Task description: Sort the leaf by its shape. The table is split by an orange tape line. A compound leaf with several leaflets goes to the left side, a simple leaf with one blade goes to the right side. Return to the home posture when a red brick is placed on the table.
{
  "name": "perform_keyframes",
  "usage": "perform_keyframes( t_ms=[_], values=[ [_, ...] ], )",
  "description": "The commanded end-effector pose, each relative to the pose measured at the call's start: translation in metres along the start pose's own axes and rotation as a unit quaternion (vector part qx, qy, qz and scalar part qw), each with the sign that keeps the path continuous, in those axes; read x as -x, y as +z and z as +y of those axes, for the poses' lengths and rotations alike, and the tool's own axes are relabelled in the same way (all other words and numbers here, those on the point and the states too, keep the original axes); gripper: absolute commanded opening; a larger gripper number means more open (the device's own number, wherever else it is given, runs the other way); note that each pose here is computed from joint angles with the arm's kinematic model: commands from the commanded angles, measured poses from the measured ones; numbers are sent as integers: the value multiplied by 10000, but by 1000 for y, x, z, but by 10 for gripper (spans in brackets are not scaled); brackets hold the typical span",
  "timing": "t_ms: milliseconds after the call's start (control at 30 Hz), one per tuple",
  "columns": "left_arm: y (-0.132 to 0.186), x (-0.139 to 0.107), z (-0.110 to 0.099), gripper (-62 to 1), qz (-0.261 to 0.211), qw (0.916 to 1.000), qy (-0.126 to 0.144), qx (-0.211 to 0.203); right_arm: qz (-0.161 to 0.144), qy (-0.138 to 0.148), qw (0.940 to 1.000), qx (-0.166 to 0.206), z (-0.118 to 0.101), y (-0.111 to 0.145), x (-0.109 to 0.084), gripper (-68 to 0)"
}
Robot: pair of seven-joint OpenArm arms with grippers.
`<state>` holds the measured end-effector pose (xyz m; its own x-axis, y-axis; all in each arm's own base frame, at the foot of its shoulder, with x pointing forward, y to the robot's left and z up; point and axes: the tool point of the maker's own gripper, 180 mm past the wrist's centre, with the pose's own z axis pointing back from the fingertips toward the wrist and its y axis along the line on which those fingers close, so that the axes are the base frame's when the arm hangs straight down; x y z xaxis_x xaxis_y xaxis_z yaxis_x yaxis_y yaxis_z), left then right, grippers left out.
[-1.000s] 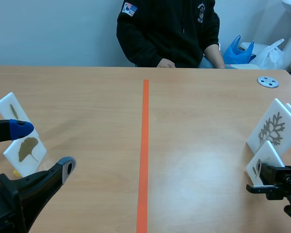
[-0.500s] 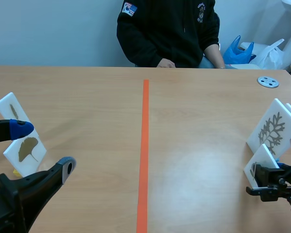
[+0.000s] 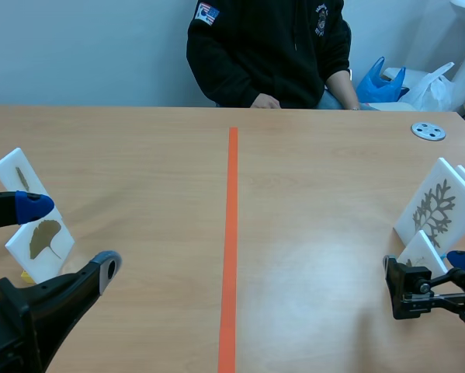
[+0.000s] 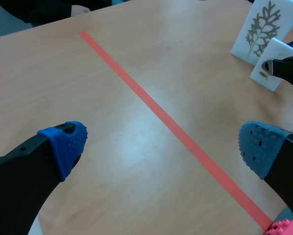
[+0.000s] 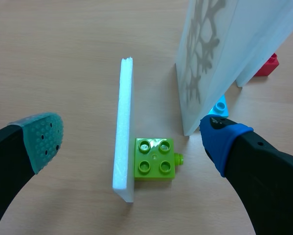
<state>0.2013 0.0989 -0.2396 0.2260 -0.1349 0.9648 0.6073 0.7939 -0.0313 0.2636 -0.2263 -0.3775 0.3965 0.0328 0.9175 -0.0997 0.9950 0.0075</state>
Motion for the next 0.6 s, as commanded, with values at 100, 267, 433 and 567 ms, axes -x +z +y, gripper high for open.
perform_keyframes(
  t_ms=[100,267,433,567],
  values=[
    [-1,-8,1,14,-159,9999,3,-17,-402,84,9992,-8,-3,-6,-27,-102],
    [-1,-8,1,14,-159,9999,3,-17,-572,137,9983,-56,1,-7,-41,-102],
    [-1,-8,1,14,-159,9999,3,-17,-684,191,9974,-107,5,-8,-53,-102],
    [-1,-8,1,14,-159,9999,3,-17,-733,240,9969,-153,9,-8,-62,-102]
  ],
)
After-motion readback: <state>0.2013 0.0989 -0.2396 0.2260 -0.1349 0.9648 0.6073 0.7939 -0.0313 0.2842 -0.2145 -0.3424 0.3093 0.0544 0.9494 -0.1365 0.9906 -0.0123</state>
